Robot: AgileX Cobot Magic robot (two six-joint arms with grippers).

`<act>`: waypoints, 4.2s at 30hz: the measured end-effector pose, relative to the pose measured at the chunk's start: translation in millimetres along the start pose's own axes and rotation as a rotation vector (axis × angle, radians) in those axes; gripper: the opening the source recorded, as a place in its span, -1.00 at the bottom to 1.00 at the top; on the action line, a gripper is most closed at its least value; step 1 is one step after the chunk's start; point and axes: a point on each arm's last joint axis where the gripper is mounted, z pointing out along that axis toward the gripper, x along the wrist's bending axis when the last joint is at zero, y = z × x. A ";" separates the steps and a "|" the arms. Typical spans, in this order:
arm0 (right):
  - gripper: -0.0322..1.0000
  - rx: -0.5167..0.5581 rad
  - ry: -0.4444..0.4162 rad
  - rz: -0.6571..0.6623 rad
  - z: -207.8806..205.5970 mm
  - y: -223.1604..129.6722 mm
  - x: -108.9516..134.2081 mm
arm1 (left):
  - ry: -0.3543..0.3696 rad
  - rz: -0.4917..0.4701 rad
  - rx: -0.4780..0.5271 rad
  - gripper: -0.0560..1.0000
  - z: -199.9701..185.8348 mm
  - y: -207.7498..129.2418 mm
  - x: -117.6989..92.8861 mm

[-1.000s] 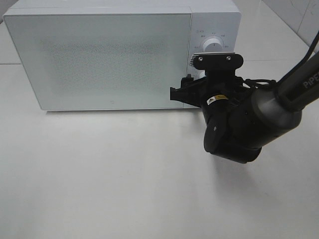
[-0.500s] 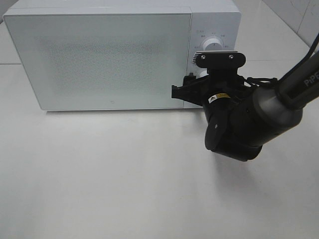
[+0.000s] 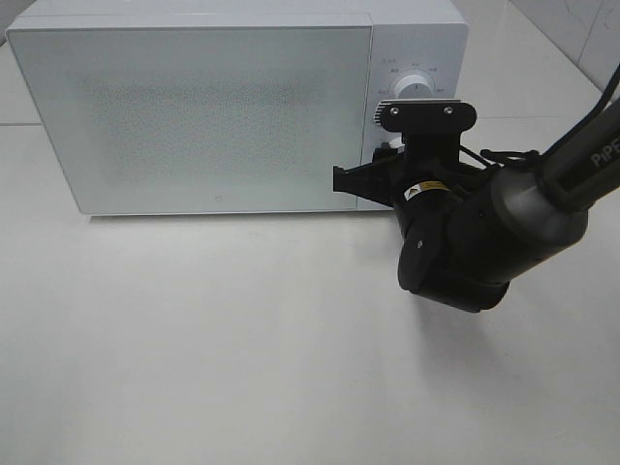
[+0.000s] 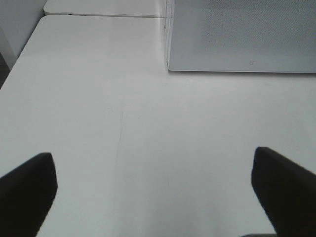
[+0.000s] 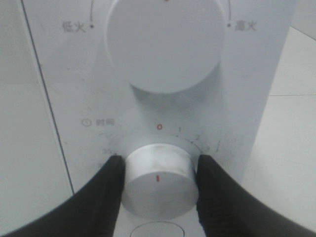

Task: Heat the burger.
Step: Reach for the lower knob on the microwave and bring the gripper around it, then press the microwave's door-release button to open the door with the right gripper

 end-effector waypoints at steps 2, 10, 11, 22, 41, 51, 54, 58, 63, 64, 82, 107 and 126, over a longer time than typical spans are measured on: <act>-0.09 0.000 0.000 0.000 0.0 0.0 0.0 | 0.000 0.000 0.000 0.99 0.0 0.0 0.0; -0.09 0.000 0.000 0.003 0.0 0.0 0.0 | 0.000 0.000 0.000 0.99 0.0 0.0 0.0; -0.09 0.000 0.000 0.015 0.0 0.0 0.0 | 0.000 0.000 0.000 0.99 0.0 0.0 0.0; -0.09 0.001 0.024 0.256 -0.4 -0.4 1.4 | 0.000 0.000 0.000 0.99 0.0 0.0 0.0; -0.08 0.030 0.050 0.978 -0.9 -2.6 0.0 | 0.000 0.000 0.000 0.99 0.0 0.0 0.0; -0.08 0.042 0.052 1.362 -0.7 -2.4 0.0 | 0.000 0.000 0.000 0.99 0.0 0.0 0.0; -0.08 0.048 0.051 1.450 -0.9 -2.7 0.1 | 0.000 0.000 0.000 0.99 0.0 0.0 0.0; -0.08 0.055 0.051 1.599 -1.2 -3.0 0.0 | 0.000 0.000 0.000 0.99 0.0 0.0 0.0; -0.08 0.055 0.058 1.718 -1.4 -2.8 -0.4 | 0.000 0.000 0.000 0.99 0.0 0.0 0.0; -0.08 0.054 0.061 1.734 -1.3 -2.9 -0.3 | 0.000 0.000 0.000 0.99 0.0 0.0 0.0; -0.08 0.052 0.069 1.829 -0.9 -3.9 -0.3 | 0.000 0.000 0.000 0.99 0.0 0.0 0.0; 0.10 0.115 0.138 1.685 -2.3 -2.0 12.9 | 0.000 0.000 -0.001 0.99 0.0 0.1 0.0; 0.42 0.127 0.127 1.601 -4.6 -4.9 12.9 | 0.000 0.000 -0.001 0.99 0.0 0.1 0.0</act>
